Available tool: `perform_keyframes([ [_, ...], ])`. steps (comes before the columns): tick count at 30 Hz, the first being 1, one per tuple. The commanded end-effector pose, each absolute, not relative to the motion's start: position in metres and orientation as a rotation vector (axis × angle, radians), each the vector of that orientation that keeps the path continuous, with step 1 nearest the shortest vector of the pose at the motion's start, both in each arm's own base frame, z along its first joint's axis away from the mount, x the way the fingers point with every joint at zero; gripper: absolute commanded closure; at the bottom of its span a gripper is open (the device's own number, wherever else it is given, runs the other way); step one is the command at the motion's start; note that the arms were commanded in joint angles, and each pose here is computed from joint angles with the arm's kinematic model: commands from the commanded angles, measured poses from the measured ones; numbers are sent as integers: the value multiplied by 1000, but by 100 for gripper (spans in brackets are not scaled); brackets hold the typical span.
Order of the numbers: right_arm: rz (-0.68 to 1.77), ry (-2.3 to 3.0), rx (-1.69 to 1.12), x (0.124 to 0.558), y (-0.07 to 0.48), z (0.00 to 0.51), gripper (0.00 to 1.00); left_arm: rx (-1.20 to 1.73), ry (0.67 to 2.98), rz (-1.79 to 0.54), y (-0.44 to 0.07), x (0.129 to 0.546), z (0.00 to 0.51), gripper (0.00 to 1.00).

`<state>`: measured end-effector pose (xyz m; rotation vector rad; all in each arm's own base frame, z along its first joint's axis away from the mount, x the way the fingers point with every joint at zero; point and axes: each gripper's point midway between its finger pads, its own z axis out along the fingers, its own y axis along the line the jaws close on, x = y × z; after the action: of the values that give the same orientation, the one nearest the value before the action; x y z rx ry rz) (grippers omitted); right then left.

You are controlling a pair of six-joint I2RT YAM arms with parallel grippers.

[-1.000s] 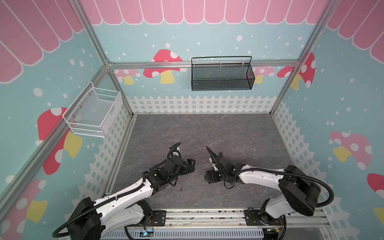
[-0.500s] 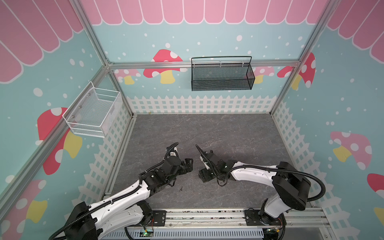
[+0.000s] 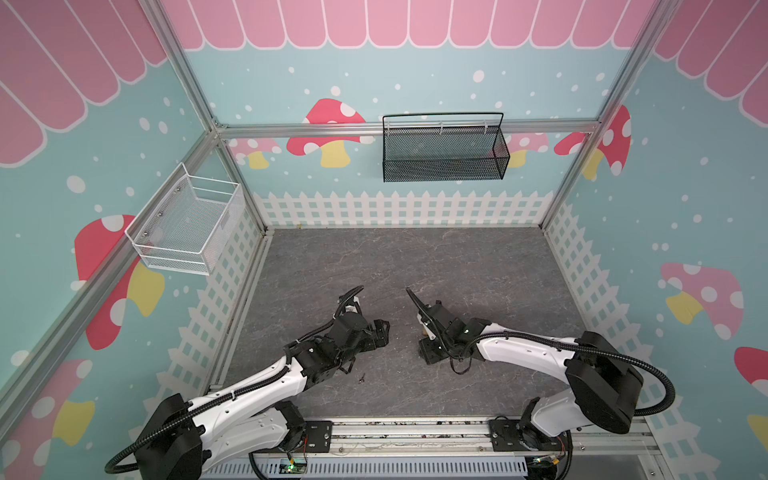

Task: Unlock with the key
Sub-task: 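Lower the right gripper over the silver key ring near the brass padlock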

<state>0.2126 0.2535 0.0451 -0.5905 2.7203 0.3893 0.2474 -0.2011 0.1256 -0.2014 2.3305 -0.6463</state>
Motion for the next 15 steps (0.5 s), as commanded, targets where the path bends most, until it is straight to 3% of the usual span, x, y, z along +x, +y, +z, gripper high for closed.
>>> perform_keyframes([
  [1,368,2761,-612,210,253,36,52,-208,2313,-690,-208,249,133,0],
  [15,331,2744,-584,222,258,32,58,-219,2308,-704,-210,250,132,0],
])
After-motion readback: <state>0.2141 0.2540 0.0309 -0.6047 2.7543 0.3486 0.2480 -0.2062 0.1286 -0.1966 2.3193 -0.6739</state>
